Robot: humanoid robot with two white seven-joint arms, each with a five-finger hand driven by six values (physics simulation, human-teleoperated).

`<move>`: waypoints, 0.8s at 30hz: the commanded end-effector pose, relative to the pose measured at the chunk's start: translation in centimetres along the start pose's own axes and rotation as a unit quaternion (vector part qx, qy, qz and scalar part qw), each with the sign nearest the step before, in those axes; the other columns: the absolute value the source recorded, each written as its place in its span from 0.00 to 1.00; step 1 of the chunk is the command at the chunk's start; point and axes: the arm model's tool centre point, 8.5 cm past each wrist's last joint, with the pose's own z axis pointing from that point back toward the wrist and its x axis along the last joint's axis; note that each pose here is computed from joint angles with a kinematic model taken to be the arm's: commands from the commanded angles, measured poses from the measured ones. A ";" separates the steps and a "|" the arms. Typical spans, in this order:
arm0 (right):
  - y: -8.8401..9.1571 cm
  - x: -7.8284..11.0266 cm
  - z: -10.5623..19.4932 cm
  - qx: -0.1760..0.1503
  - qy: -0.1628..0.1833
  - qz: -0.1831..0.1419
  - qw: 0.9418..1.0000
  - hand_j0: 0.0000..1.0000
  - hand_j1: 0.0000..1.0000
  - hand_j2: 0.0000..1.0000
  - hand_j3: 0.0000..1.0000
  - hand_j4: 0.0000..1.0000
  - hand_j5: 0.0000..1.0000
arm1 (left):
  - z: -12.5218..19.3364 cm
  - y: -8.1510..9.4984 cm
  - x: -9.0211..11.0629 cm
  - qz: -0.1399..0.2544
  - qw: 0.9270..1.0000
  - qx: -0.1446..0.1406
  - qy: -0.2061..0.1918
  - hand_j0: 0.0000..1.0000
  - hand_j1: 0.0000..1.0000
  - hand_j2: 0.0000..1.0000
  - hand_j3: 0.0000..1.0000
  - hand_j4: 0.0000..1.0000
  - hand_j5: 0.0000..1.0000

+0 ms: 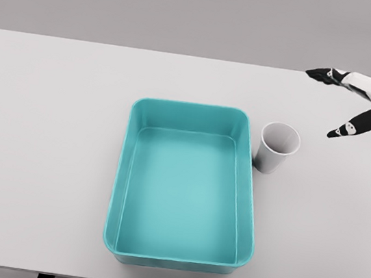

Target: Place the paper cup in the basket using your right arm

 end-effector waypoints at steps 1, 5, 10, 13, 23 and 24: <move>0.7 -1.0 -0.5 0.006 0.009 -0.020 1.000 1.00 1.00 1.00 1.00 1.00 1.00 | 0.0 0.0 0.0 0.000 1.000 0.000 0.000 1.00 1.00 1.00 1.00 1.00 1.00; 1.9 -1.4 -1.0 0.022 0.014 -0.024 0.999 1.00 1.00 1.00 1.00 1.00 1.00 | 0.0 0.0 0.0 0.000 1.000 0.000 0.000 1.00 1.00 1.00 1.00 1.00 1.00; 4.0 -2.0 -1.7 0.054 0.018 -0.026 0.998 1.00 1.00 1.00 1.00 1.00 1.00 | 0.0 0.0 0.0 0.000 1.000 0.000 0.000 1.00 1.00 1.00 1.00 1.00 1.00; 4.7 -2.0 -2.1 0.064 0.016 -0.027 0.997 1.00 1.00 1.00 1.00 1.00 1.00 | 0.0 0.0 0.0 0.000 1.000 0.000 0.000 1.00 1.00 1.00 1.00 1.00 1.00; 5.9 -1.5 -3.2 0.075 0.001 -0.031 0.997 1.00 1.00 1.00 1.00 1.00 1.00 | 0.0 0.0 0.0 0.000 1.000 0.000 0.000 1.00 1.00 1.00 1.00 1.00 1.00; 5.9 -1.4 -3.2 0.075 -0.001 -0.030 0.997 1.00 1.00 1.00 1.00 1.00 1.00 | 0.0 0.0 0.0 0.000 1.000 0.000 -0.001 1.00 1.00 1.00 1.00 1.00 1.00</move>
